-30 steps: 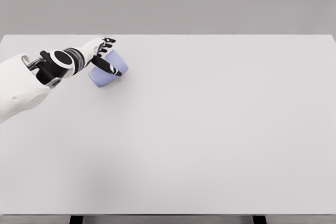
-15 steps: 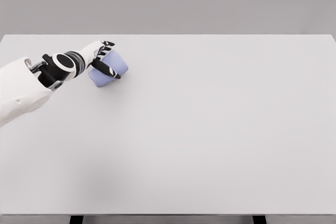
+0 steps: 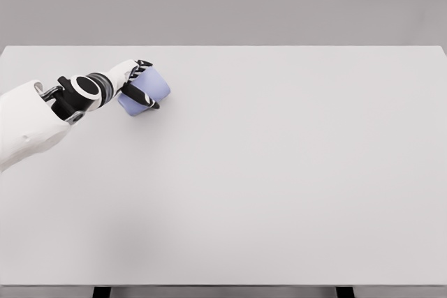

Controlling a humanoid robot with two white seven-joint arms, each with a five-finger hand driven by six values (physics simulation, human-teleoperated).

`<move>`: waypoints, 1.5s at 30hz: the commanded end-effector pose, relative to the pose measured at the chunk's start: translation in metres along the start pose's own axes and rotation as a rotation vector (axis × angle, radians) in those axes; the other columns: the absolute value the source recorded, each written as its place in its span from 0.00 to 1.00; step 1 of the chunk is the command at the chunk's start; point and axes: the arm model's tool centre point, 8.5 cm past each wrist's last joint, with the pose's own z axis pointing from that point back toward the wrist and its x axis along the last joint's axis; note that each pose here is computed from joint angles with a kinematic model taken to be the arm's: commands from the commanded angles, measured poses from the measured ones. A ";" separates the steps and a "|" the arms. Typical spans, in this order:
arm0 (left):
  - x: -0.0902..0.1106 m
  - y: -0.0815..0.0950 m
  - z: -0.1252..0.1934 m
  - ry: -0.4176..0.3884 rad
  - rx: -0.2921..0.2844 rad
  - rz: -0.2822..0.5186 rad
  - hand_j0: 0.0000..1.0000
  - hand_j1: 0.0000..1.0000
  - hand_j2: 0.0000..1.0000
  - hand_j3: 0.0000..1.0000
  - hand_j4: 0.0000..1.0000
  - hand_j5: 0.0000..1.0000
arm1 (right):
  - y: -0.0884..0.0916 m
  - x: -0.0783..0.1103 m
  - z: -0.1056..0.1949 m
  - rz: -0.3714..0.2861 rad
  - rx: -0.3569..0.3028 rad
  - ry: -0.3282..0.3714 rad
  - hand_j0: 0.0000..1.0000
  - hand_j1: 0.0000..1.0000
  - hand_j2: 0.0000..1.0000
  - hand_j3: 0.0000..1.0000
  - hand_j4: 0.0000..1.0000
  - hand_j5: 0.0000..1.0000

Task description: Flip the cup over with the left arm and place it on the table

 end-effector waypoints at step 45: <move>-0.079 0.094 0.000 -0.568 -0.251 0.318 0.62 0.62 0.62 0.62 0.62 0.62 | 0.000 0.001 0.000 0.000 0.000 -0.001 1.00 1.00 1.00 1.00 1.00 1.00</move>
